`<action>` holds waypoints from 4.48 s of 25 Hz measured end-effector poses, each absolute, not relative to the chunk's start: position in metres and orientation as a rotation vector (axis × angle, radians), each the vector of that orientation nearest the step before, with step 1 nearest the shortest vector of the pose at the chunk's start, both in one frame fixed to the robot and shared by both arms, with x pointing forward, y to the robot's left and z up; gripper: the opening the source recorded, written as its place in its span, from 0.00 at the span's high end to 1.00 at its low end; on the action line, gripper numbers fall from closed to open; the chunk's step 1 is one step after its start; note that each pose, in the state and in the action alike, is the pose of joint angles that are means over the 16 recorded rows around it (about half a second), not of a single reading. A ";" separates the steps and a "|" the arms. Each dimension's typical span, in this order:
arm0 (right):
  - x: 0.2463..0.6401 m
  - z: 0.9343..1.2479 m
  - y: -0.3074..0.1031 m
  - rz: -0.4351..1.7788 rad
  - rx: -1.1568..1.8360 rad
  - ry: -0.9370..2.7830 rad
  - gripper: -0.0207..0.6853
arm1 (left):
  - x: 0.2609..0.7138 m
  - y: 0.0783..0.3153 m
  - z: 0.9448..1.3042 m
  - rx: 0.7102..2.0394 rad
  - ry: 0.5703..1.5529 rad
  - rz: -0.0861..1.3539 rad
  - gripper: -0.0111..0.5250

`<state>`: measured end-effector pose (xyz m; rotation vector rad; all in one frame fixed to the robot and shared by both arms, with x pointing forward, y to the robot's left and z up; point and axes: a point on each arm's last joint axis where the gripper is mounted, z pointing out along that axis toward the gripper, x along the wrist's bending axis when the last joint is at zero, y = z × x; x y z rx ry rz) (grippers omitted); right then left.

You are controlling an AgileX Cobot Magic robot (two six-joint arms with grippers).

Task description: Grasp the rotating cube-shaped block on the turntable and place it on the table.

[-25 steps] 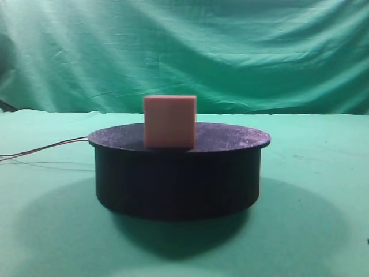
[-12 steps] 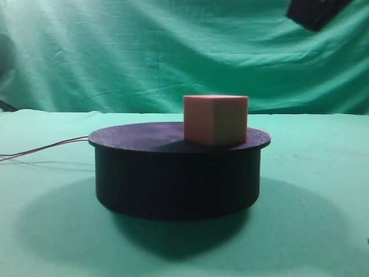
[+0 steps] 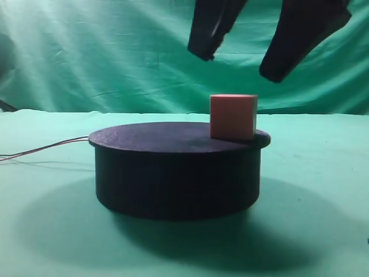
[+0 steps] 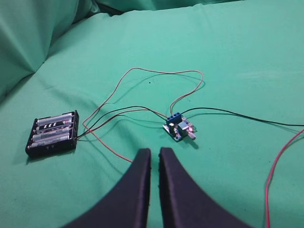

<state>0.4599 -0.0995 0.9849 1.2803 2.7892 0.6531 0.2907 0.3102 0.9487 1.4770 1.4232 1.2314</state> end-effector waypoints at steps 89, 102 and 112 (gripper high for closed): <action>0.303 0.974 -0.289 1.070 1.384 1.643 0.97 | 0.291 0.310 0.949 1.477 1.423 1.231 0.98; 0.291 0.947 -0.292 1.123 1.348 1.538 0.97 | 0.291 0.310 0.949 1.477 1.423 1.231 0.98; 0.291 0.946 -0.292 1.124 1.349 1.537 0.97 | 0.291 0.310 0.949 1.477 1.423 1.231 0.98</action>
